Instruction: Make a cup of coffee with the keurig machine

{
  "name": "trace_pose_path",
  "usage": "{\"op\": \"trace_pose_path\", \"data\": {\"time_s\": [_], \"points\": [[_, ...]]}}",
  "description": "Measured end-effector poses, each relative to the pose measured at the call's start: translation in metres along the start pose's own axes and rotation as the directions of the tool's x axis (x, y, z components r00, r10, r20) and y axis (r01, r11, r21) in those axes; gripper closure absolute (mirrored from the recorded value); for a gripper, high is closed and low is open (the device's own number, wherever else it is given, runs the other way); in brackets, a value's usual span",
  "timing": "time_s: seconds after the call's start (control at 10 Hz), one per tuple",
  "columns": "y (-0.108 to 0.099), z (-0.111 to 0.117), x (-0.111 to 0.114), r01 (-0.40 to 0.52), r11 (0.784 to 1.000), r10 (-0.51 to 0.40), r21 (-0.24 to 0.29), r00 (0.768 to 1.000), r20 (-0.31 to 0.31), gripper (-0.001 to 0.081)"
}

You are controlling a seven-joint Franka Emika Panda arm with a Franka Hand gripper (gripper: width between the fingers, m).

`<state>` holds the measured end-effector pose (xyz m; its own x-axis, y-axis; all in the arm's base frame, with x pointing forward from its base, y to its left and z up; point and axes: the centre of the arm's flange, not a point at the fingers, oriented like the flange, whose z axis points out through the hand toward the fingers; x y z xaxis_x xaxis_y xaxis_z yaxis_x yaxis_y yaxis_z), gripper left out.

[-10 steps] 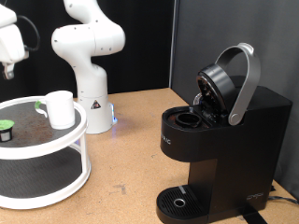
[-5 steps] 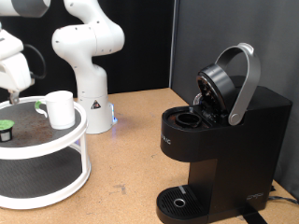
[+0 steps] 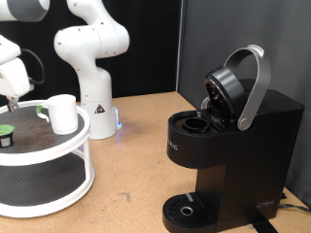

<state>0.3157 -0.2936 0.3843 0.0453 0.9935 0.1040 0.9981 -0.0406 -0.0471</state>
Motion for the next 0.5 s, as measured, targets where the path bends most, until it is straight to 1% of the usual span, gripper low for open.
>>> {"op": "trace_pose_path", "data": {"time_s": [0.1, 0.3, 0.5], "points": [[-0.002, 0.004, -0.004, 0.004, 1.000, -0.004, -0.009, 1.000, -0.002, -0.0001], [-0.004, 0.014, -0.009, 0.005, 1.000, -0.005, -0.011, 1.000, -0.001, -0.0001], [0.001, 0.024, -0.009, -0.002, 1.000, 0.002, -0.011, 1.000, -0.005, -0.0001]]}}
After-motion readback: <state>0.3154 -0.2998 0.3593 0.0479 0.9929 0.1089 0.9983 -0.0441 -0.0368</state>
